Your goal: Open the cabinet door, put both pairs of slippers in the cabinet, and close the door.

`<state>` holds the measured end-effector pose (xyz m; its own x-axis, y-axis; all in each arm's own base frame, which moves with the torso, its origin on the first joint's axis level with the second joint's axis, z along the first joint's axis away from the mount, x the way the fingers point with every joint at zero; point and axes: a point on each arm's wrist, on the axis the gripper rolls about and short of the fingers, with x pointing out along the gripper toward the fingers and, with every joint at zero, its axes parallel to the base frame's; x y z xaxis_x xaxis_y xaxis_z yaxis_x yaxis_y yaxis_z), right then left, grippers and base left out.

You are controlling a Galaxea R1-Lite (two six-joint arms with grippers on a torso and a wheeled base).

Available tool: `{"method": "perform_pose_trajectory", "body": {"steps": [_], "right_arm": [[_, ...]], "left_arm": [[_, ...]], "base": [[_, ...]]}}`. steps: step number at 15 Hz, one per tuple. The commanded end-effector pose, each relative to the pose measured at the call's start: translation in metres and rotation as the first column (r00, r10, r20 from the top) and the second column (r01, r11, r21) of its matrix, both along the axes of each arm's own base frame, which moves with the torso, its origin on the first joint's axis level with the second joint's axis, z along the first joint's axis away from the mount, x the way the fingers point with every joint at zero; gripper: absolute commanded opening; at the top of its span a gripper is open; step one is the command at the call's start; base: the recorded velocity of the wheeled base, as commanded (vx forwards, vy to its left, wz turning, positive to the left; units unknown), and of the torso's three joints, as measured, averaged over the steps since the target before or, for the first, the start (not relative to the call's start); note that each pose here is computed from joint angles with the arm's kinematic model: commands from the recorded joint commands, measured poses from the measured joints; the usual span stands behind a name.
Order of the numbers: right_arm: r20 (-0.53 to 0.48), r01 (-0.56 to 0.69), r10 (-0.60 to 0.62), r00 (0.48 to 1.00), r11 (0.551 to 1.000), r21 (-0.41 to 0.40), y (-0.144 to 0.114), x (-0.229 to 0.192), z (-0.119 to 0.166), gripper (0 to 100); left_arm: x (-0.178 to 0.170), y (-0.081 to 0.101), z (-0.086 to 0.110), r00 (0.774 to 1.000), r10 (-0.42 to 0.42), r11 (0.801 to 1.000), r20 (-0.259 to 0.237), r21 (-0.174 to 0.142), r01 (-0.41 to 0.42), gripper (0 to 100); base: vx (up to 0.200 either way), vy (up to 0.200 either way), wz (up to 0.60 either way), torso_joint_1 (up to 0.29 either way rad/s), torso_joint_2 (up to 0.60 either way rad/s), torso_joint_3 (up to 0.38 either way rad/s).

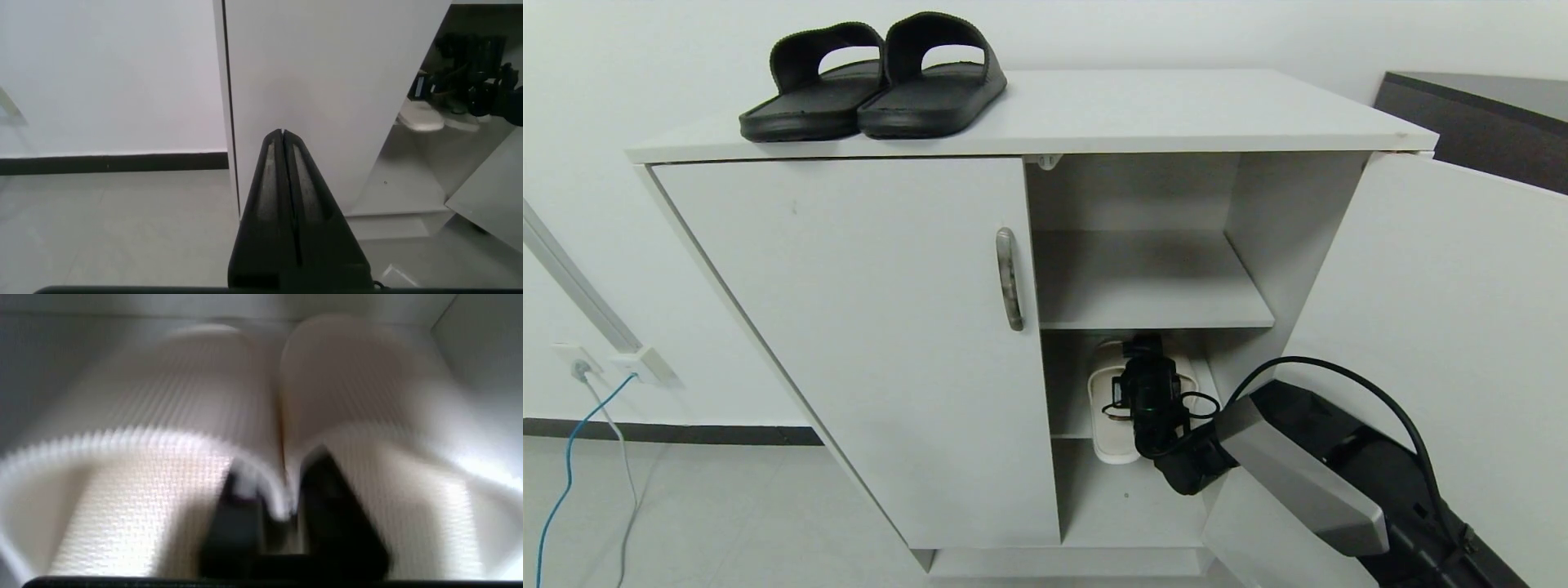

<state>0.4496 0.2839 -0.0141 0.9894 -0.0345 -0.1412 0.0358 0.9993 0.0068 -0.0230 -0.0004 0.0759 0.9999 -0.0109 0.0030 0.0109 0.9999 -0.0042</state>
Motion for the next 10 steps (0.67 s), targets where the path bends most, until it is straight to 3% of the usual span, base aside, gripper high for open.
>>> {"method": "perform_pose_trajectory", "body": {"steps": [1, 5, 10], "right_arm": [[-0.005, 0.000, 0.000, 1.000, 1.000, -0.004, 0.000, 0.000, -0.002, 100], [0.002, 0.003, -0.003, 1.000, 1.000, 0.000, -0.001, -0.006, 0.000, 100], [-0.025, -0.018, 0.017, 1.000, 1.000, -0.014, -0.004, -0.043, 0.016, 100]], "left_arm": [[0.000, 0.000, 0.000, 1.000, 0.000, 1.000, -0.001, 0.000, 0.000, 0], [0.000, 0.000, 0.000, 1.000, 0.000, 1.000, -0.001, 0.000, 0.000, 0], [0.000, 0.000, 0.000, 1.000, 0.000, 1.000, -0.001, 0.000, 0.000, 0]], "base": [[0.000, 0.000, 0.00, 0.000, 0.00, 0.000], [0.000, 0.000, 0.00, 0.000, 0.00, 0.000], [0.000, 0.000, 0.00, 0.000, 0.00, 0.000]]}}
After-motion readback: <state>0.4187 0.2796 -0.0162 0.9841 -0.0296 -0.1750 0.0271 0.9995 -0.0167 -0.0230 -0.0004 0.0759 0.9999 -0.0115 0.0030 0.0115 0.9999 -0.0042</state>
